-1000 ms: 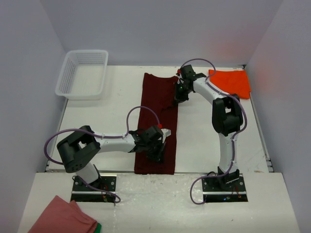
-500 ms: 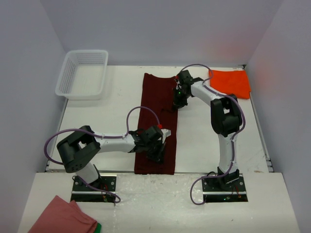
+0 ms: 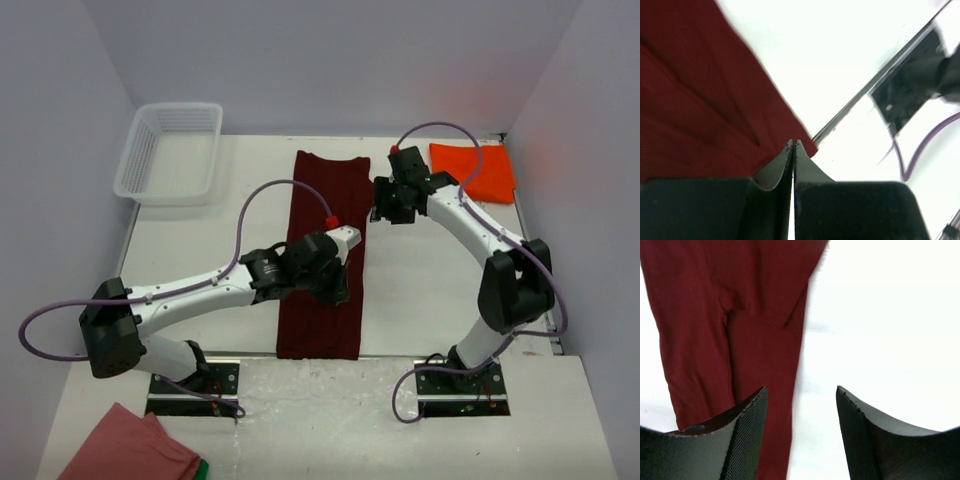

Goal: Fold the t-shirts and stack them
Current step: Rotate the tshirt 85 degrees

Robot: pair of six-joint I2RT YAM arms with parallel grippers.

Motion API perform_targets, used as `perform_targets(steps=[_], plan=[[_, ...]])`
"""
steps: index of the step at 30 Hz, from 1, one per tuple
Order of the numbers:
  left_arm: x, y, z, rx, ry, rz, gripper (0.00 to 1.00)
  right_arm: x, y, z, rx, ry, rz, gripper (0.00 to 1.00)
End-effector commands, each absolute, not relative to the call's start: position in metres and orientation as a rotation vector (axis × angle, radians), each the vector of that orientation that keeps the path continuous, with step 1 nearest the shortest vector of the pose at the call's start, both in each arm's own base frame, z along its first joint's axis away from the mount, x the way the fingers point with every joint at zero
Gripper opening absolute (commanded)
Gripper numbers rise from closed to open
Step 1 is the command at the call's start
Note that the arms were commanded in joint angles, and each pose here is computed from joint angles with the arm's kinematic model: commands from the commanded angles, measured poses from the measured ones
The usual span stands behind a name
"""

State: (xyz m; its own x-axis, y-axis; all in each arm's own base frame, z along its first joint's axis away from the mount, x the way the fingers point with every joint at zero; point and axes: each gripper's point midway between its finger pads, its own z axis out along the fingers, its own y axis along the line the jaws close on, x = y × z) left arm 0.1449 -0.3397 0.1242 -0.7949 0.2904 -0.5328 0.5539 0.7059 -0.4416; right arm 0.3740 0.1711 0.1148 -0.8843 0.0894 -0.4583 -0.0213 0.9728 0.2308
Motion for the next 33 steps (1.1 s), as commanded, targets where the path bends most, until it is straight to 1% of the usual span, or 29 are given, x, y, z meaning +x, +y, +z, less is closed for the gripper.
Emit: perform_targets(steps=[1, 3, 4, 6, 7, 8, 9, 10, 12, 13, 14, 15, 16, 17, 18, 20, 21, 23, 24, 25, 27, 31, 33], plan=[[0.164, -0.333, 0.167, 0.659, 2.389, -0.728, 0.0, 0.357, 0.157, 0.143, 0.089, 2.557, 0.284, 0.59], [0.185, -0.328, 0.182, 0.597, 2.336, -0.627, 0.01, 0.337, 0.156, 0.137, 0.074, 2.571, 0.276, 0.59], [0.191, -0.318, 0.173, 0.577, 2.369, -0.528, 0.01, 0.331, 0.153, 0.147, 0.084, 2.541, 0.274, 0.59], [0.213, -0.303, 0.174, 0.485, 2.376, -0.383, 0.01, 0.311, 0.146, 0.135, 0.094, 2.573, 0.24, 0.58], [0.228, -0.295, 0.165, 0.439, 2.404, -0.346, 0.0, 0.304, 0.145, 0.142, 0.09, 2.553, 0.255, 0.58], [0.236, -0.29, 0.156, 0.423, 2.427, -0.342, 0.0, 0.296, 0.145, 0.142, 0.085, 2.552, 0.263, 0.5], [0.251, -0.291, 0.153, 0.385, 2.429, -0.416, 0.0, 0.284, 0.144, 0.132, 0.079, 2.576, 0.266, 0.29], [0.259, -0.291, 0.145, 0.38, 2.436, -0.432, 0.0, 0.276, 0.147, 0.143, 0.07, 2.543, 0.322, 0.0], [0.276, -0.296, 0.139, 0.367, 2.424, -0.484, 0.0, 0.255, 0.152, 0.133, 0.057, 2.555, 0.379, 0.0], [0.288, -0.294, 0.125, 0.366, 2.443, -0.45, 0.0, 0.248, 0.161, 0.136, 0.034, 2.545, 0.462, 0.0], [0.299, -0.298, 0.13, 0.357, 2.426, -0.445, 0.0, 0.239, 0.166, 0.141, 0.019, 2.522, 0.519, 0.0], [0.31, -0.302, 0.129, 0.355, 2.411, -0.432, 0.0, 0.228, 0.167, 0.129, 0.029, 2.549, 0.543, 0.0], [0.318, -0.302, 0.108, 0.364, 2.451, -0.388, 0.0, 0.223, 0.169, 0.127, 0.021, 2.553, 0.569, 0.0], [0.329, -0.308, 0.116, 0.349, 2.444, -0.393, 0.0, 0.215, 0.171, 0.119, 0.011, 2.577, 0.589, 0.0], [0.338, -0.311, 0.103, 0.353, 2.466, -0.382, 0.0, 0.211, 0.172, 0.115, 0.01, 2.591, 0.59, 0.0], [0.353, -0.326, 0.11, 0.35, 2.437, -0.454, 0.0, 0.204, 0.177, 0.104, -0.018, 2.613, 0.609, 0.0], [0.361, -0.326, 0.101, 0.341, 2.452, -0.448, 0.0, 0.203, 0.178, 0.1, -0.019, 2.621, 0.612, 0.0], [0.375, -0.333, 0.108, 0.335, 2.436, -0.463, 0.0, 0.202, 0.182, 0.097, -0.032, 2.628, 0.624, 0.0], [0.382, -0.33, 0.096, 0.324, 2.469, -0.448, 0.0, 0.202, 0.184, 0.095, -0.032, 2.637, 0.636, 0.0], [0.391, -0.333, 0.102, 0.323, 2.457, -0.456, 0.0, 0.203, 0.191, 0.096, -0.05, 2.624, 0.671, 0.0], [0.404, -0.323, 0.095, 0.289, 2.471, -0.427, 0.0, 0.201, 0.202, 0.095, -0.085, 2.639, 0.729, 0.0], [0.428, -0.321, 0.1, 0.261, 2.457, -0.448, 0.0, 0.207, 0.213, 0.086, -0.102, 2.657, 0.744, 0.0], [0.431, -0.321, 0.09, 0.27, 2.499, -0.481, 0.0, 0.211, 0.215, 0.077, -0.093, 2.687, 0.723, 0.0]])
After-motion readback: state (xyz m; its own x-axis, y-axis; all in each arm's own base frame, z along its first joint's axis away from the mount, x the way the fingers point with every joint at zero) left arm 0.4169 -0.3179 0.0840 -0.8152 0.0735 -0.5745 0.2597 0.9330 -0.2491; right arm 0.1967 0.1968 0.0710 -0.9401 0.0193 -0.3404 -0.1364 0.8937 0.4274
